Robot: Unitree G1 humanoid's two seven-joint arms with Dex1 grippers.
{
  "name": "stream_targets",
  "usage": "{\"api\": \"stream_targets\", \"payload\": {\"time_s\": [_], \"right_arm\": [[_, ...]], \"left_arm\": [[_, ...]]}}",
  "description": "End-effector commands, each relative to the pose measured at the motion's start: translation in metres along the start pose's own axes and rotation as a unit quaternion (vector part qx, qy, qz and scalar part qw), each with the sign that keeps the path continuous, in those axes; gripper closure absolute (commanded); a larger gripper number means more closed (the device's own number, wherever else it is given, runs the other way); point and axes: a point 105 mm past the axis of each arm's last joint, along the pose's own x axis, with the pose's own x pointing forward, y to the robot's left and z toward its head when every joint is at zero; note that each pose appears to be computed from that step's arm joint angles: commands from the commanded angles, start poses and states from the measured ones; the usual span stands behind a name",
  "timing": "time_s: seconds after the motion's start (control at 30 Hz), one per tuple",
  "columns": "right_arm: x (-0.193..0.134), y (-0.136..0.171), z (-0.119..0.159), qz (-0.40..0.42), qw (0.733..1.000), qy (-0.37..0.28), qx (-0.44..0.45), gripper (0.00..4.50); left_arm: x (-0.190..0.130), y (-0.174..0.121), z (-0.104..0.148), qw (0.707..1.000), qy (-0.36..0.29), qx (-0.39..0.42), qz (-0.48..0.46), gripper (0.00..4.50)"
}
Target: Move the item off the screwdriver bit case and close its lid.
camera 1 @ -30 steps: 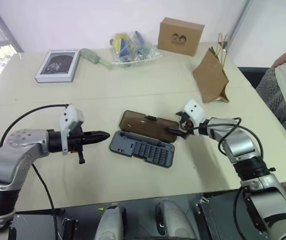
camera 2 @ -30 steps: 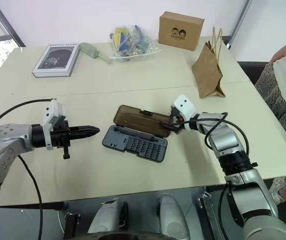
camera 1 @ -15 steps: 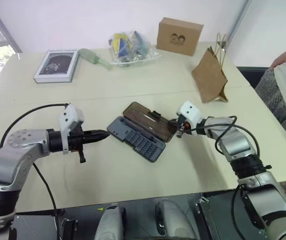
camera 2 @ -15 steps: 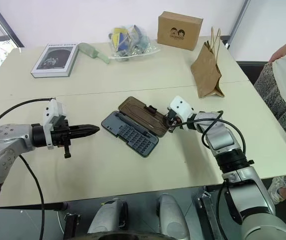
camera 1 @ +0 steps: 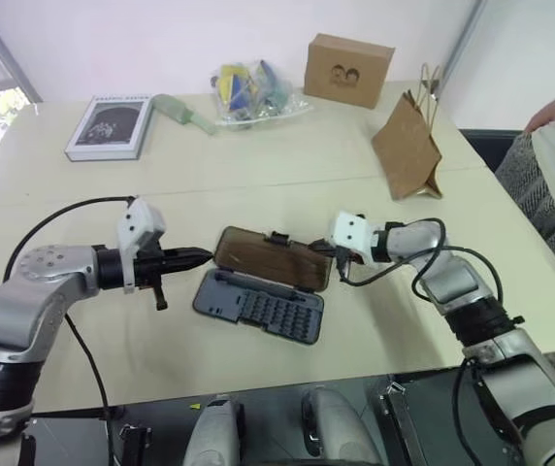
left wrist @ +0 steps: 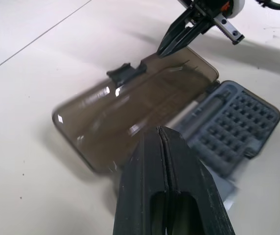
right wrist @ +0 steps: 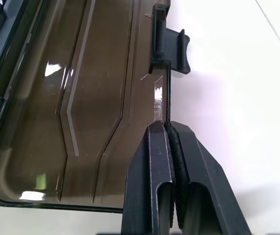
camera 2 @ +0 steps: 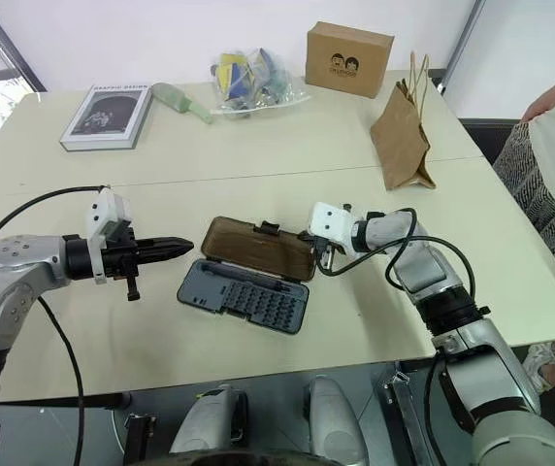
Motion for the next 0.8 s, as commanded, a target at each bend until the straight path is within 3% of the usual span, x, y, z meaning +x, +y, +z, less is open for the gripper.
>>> {"api": "stream_targets", "payload": {"time_s": [0.03, 0.6, 0.8], "right_arm": [[0.007, -0.002, 0.007, 0.034, 0.997, 0.002, -0.07, 4.47], [0.025, -0.036, 0.011, 0.045, 0.979, 0.024, -0.198, 4.47], [0.026, -0.043, 0.024, 0.039, 0.974, 0.008, -0.224, 4.47]], "left_arm": [[-0.001, 0.0, 0.008, 1.0, -0.009, 0.02, 0.002, 4.5], [-0.001, -0.007, 0.007, 1.0, -0.016, 0.013, 0.013, 4.5], [-0.002, -0.007, 0.006, 1.0, -0.017, 0.011, 0.016, 4.5]]}}
